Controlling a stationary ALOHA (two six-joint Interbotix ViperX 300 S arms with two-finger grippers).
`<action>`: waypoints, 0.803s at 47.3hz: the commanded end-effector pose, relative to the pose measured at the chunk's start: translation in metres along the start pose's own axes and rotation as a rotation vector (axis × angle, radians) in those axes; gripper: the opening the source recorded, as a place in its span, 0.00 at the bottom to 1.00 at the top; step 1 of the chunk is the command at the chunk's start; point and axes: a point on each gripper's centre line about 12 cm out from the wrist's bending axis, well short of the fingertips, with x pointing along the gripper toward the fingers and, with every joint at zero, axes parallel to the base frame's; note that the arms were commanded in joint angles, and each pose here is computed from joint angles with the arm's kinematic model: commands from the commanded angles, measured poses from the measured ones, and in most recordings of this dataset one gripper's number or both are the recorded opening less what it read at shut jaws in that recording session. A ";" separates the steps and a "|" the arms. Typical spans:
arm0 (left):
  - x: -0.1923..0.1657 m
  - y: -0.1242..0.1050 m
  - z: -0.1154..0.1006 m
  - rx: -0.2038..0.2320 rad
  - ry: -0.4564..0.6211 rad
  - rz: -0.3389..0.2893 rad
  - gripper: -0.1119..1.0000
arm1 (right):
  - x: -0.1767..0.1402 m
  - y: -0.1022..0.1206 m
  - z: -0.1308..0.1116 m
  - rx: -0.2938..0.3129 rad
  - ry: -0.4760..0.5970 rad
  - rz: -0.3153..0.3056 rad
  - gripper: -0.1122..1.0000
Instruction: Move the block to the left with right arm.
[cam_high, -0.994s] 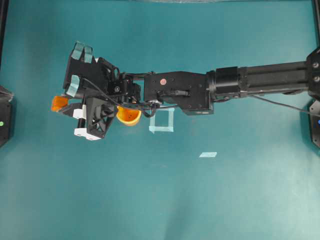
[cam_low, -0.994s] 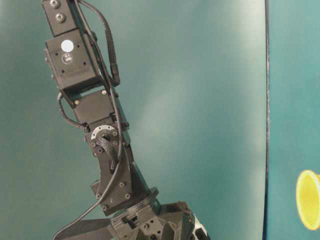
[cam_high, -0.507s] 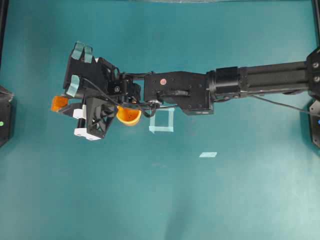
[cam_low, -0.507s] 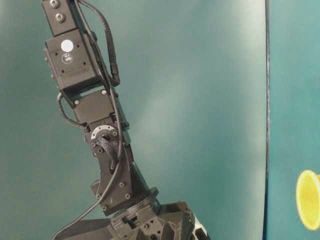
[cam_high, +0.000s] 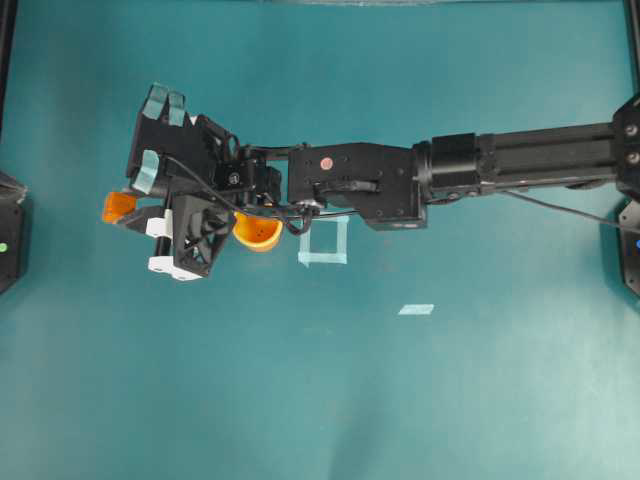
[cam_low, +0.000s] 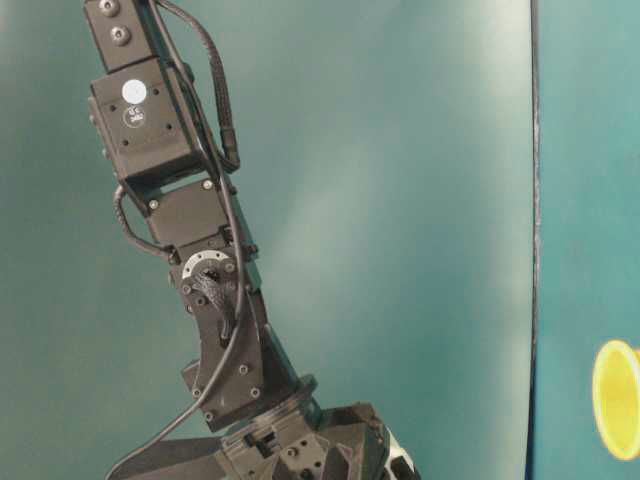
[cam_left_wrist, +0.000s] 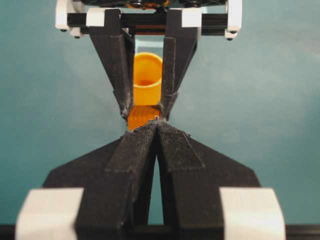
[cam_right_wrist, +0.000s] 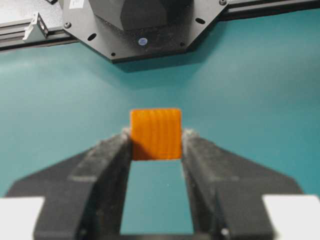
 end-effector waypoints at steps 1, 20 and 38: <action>-0.004 0.000 0.009 0.002 -0.020 0.002 0.10 | -0.009 0.004 0.021 0.001 -0.053 0.010 0.44; -0.004 0.000 0.008 0.002 -0.005 0.002 0.10 | -0.009 0.004 0.021 0.001 -0.051 0.009 0.45; -0.004 0.000 0.008 0.002 -0.003 0.002 0.10 | -0.008 0.004 0.020 0.001 -0.051 0.009 0.45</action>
